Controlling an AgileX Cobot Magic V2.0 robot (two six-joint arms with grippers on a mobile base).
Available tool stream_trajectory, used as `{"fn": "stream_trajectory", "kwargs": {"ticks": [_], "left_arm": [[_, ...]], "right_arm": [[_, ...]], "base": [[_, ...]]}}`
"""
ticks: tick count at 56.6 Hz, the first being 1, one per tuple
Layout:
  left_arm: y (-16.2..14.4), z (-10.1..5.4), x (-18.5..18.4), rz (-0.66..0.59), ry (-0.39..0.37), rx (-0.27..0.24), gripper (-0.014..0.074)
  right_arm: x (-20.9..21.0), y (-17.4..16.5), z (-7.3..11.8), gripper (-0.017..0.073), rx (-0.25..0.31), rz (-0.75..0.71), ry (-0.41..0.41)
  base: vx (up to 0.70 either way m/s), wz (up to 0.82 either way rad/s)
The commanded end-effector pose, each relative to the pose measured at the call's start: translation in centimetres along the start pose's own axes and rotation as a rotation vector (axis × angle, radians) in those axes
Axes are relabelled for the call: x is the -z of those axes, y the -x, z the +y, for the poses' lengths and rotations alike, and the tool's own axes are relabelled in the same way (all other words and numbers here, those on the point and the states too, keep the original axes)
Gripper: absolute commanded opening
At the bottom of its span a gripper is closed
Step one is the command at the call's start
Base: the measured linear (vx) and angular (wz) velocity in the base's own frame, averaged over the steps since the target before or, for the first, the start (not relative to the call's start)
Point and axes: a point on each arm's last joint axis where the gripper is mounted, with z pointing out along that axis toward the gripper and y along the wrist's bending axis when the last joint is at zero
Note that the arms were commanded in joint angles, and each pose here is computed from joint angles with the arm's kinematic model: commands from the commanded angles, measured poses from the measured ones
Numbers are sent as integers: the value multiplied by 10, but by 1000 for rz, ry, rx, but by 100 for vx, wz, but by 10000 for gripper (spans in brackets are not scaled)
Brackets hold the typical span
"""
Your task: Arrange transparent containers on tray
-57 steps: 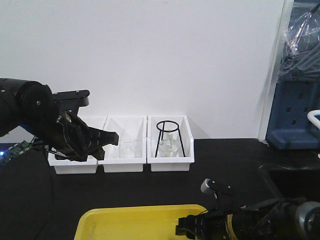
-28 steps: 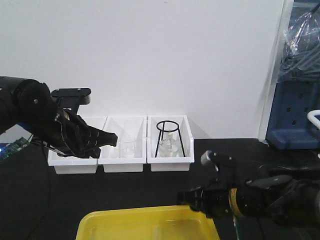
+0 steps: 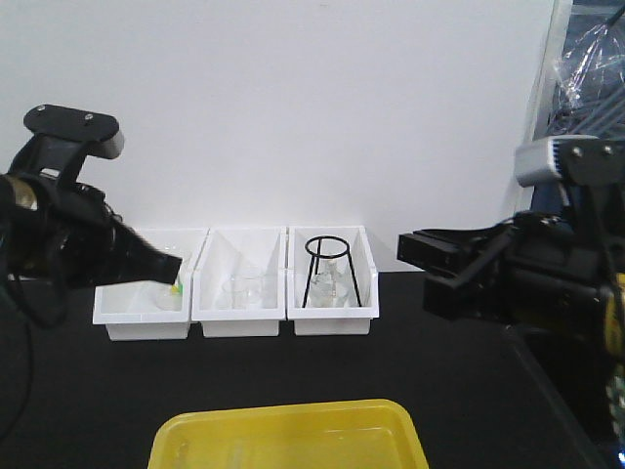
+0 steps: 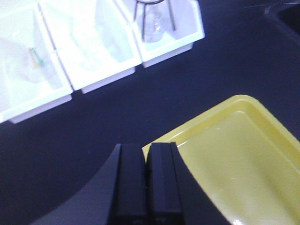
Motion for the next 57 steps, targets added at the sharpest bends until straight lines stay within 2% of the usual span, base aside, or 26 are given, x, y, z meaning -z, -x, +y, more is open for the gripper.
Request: {"fn": "stream_trajectory", "kwargs": {"ticks": [1,9,18,25,29,57], "left_arm": [[-5,-10,40,-222,-33,-33,-8],[-49,-15,69,-338,-58,-32,-8],[-103,-12,81,-355,-51,-32,-6],[-125,-9,88,-382,-36,-52,-6],[-131,-9,91,-382,-29,-64,-6],[-134,-9,95,-371,-31,-63,-6]], "right_arm": [[24,-3,6,-13,81,-27,-35],[50,-25,12,-13,90,-32,-81],[63,-35,14,-13,90,-45,-119],[65,-37,14,-13,91,-48,-124],[65,-37,14,-13,91,-47,-124],[65,-37,14,-13,91,-47,-124]], "base": [[0,0],[0,0],[0,0],[0,0],[0,0],[0,0]]}}
